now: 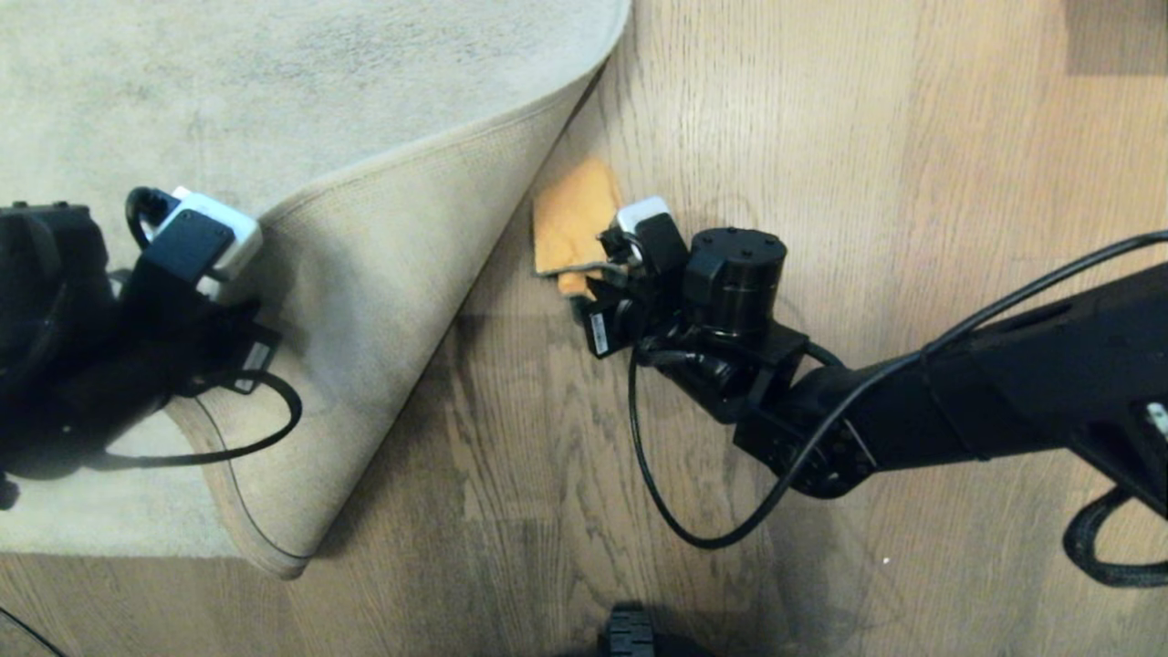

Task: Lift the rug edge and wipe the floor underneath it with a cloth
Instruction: Wipe the floor under the carpet with a rag

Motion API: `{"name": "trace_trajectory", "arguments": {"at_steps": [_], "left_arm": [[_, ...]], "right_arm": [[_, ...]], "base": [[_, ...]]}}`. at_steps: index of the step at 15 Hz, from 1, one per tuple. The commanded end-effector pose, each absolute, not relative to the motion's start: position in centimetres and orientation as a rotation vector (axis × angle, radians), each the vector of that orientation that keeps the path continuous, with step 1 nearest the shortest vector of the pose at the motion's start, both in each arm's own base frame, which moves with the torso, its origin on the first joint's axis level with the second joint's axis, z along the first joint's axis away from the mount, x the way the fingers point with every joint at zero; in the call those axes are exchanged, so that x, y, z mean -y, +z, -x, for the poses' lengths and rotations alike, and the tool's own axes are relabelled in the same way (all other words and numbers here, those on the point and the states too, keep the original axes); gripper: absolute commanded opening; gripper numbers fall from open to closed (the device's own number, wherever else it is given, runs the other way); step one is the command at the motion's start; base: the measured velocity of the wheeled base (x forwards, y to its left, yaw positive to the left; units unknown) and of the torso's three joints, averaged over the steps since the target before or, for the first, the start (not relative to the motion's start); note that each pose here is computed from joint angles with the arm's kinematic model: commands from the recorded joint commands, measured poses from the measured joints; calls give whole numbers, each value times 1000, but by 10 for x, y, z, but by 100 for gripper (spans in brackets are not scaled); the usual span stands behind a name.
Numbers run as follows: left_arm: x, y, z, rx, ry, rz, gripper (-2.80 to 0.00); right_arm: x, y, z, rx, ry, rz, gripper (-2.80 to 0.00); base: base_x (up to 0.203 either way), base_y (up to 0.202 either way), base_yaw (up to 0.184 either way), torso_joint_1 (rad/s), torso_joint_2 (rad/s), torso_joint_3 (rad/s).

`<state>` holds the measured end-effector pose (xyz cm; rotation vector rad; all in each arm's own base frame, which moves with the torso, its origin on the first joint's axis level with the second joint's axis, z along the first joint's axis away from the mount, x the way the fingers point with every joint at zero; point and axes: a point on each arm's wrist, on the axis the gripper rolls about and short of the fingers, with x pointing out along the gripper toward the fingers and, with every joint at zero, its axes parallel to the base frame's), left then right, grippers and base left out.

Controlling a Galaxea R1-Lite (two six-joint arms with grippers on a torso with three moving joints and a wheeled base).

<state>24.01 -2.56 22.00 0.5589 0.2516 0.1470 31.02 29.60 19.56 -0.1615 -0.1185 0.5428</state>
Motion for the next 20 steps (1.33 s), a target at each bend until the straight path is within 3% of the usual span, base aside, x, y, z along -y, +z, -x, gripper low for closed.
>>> {"name": "trace_trajectory", "arguments": {"at_steps": [1,5,12,20], "left_arm": [[26,220,-240,-249,149,-561,-280],[26,219,-241,-254,146,-562,-280],[26,219,-241,-253,147,-552,-280],[26,216,-240,-265,144,-554,-280]], "right_arm": [[-300,203,-286,126,592,158,-280],[-327,175,-231,46,748,211,-280],[-383,79,-166,-49,876,308,-280],[-409,3,-164,-62,897,318,-280]], "base": [[0,0,0,0,0,0],[0,0,0,0,0,0],[0,0,0,0,0,0],[0,0,0,0,0,0]]}}
